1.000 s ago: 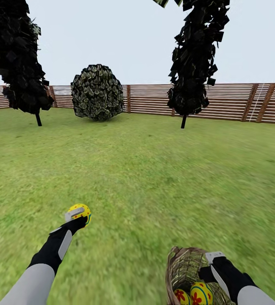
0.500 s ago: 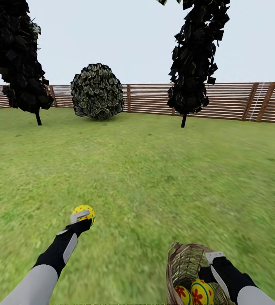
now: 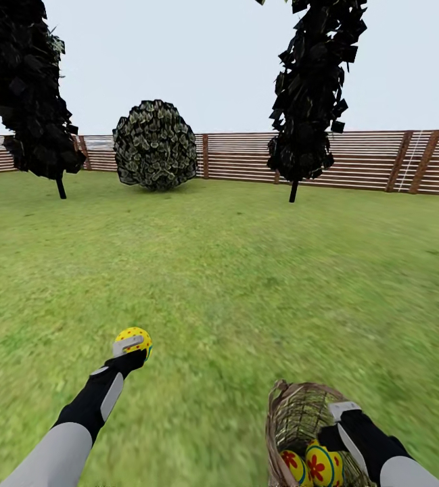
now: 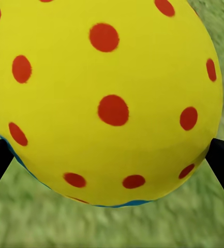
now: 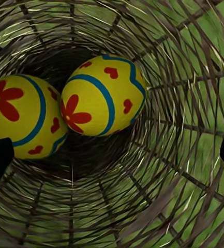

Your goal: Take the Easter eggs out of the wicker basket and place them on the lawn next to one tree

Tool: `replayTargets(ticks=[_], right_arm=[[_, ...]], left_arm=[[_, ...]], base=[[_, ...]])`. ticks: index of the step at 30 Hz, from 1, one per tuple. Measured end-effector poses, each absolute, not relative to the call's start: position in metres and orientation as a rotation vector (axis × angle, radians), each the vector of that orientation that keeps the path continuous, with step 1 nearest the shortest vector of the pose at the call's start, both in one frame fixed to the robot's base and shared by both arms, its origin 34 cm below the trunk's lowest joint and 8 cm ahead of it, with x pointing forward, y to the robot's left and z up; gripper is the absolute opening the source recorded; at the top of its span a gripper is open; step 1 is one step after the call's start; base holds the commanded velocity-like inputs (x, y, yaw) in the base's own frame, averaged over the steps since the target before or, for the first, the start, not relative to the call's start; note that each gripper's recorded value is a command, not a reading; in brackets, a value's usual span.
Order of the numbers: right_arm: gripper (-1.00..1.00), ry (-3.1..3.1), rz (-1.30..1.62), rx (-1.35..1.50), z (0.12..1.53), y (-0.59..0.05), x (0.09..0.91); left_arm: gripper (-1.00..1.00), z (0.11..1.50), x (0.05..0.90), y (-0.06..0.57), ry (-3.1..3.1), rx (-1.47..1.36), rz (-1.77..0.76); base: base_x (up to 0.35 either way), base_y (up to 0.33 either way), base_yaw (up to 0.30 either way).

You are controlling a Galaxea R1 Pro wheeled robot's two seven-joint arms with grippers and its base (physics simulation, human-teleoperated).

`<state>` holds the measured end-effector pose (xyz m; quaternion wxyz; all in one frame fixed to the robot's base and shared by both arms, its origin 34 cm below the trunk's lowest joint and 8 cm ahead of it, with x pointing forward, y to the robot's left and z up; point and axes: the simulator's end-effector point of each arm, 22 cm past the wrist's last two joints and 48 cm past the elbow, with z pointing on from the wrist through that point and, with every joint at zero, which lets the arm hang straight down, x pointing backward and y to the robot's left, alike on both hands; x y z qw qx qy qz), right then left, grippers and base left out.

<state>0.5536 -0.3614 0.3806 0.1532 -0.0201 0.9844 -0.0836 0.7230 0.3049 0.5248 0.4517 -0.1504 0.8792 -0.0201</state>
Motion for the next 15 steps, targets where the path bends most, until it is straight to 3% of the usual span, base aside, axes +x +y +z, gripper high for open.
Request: replayTargets(ticks=[15], right_arm=[[1.0, 2.824, -0.244, -0.044, 0.35, -0.364, 0.547]], left_arm=[[-1.0, 0.492, 0.716, 0.3, 2.173, -0.37, -0.057]], base=[[0.0, 0.0, 0.0]])
